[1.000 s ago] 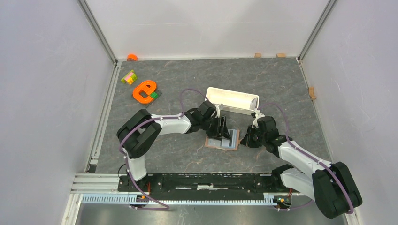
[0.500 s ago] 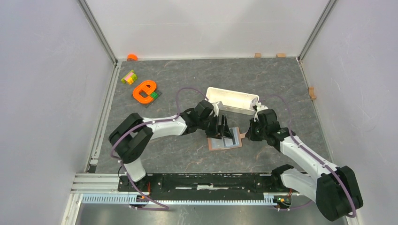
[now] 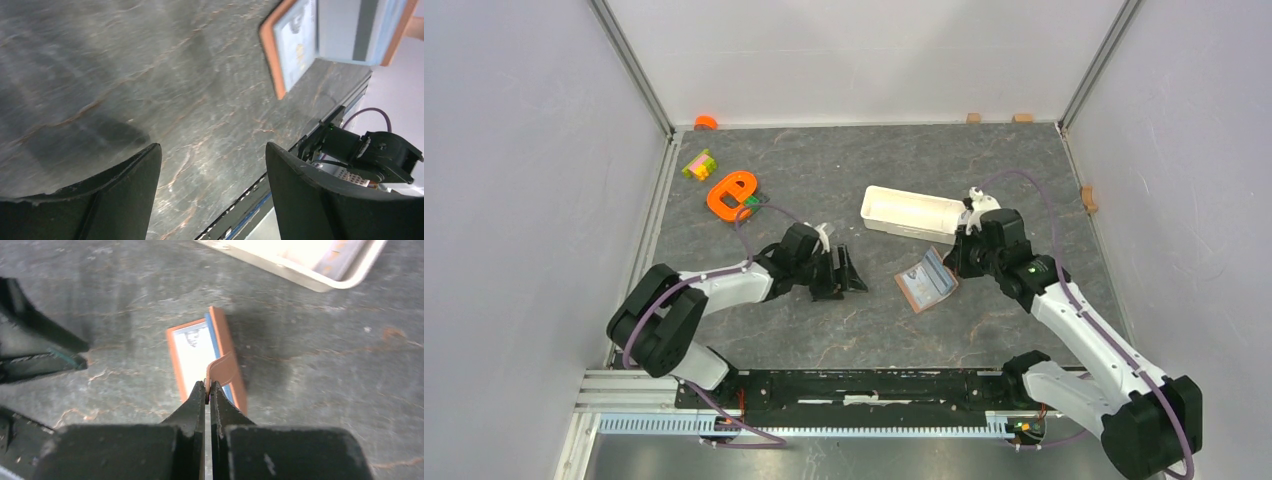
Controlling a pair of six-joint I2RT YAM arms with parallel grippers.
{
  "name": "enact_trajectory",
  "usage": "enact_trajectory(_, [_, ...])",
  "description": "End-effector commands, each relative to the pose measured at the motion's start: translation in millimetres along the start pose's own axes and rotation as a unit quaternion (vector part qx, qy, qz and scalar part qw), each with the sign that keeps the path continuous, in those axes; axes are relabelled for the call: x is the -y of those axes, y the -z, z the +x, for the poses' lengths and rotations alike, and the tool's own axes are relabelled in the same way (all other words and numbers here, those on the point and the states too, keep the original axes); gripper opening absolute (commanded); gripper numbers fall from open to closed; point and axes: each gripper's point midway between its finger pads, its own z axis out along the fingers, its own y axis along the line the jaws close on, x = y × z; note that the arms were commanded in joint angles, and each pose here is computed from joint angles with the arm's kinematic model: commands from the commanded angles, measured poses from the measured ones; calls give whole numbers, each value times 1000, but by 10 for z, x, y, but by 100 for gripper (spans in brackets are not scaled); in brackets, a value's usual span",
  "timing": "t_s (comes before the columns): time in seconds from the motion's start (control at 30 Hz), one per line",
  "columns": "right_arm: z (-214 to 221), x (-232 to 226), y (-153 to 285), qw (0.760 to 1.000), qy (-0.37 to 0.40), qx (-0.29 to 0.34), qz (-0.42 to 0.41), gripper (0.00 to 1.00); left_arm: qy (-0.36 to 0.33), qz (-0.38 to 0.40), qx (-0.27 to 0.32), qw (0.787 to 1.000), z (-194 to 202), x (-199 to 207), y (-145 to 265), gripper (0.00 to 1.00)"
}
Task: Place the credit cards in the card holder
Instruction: Close the card holder at the center of the board.
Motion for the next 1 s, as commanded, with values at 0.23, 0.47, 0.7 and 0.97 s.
enact_trajectory(0.23, [455,-924,-233,986,31,-49,-159,10,9,29,42,999,-148,36,238,83])
enact_trajectory(0.47, [537,-1367,-205,965,47,-72,-248,52,6,45,54,998,-249,183,271,84])
enact_trajectory(0.7, [-155,-1140,55,982,94,-6,-165,69,-2,53,61,997,-339,377,222,84])
enact_trajectory(0.97, [-422,275,48,998,38,6,47,69,1,47,56,997,-292,400,154,84])
